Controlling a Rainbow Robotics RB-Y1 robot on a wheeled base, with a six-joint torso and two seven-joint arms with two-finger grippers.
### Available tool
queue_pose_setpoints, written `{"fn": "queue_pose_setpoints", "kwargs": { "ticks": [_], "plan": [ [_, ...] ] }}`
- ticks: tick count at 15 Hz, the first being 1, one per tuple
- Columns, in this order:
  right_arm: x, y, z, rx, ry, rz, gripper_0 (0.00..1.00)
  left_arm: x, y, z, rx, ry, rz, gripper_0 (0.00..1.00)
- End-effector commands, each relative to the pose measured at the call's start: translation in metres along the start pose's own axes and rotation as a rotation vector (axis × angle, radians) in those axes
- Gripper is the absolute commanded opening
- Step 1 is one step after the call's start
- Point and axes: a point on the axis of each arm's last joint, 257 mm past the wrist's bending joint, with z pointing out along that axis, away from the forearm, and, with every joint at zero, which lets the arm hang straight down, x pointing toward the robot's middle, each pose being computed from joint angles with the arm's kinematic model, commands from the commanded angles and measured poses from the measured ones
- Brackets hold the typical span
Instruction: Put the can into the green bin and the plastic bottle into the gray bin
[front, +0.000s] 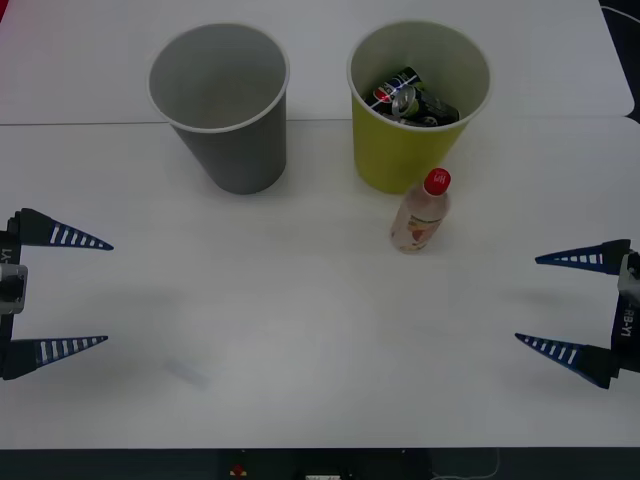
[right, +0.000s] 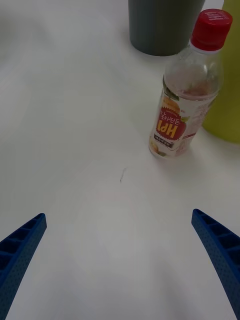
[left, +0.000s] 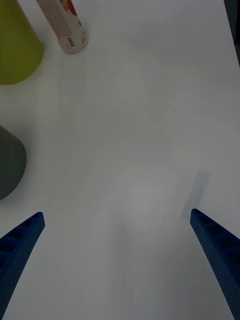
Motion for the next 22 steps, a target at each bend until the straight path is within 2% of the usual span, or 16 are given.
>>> {"fn": "queue_pose_setpoints", "kwargs": {
  "ticks": [1,5,13,22],
  "plan": [
    [0.003,0.003,0.015,0.05,-0.035,0.083,1.0,0.0,0.0,0.0,0.0,0.0,0.0,1.0],
    [0.001,0.005,0.035,0.122,-0.098,0.208,1.0,0.0,0.0,0.0,0.0,0.0,0.0,1.0],
    [-0.008,-0.008,0.07,0.268,-0.205,0.341,1.0,0.0,0.0,0.0,0.0,0.0,0.0,1.0],
    [-0.014,-0.036,0.127,0.31,-0.275,0.372,1.0,0.0,0.0,0.0,0.0,0.0,0.0,1.0]
  ]
}}
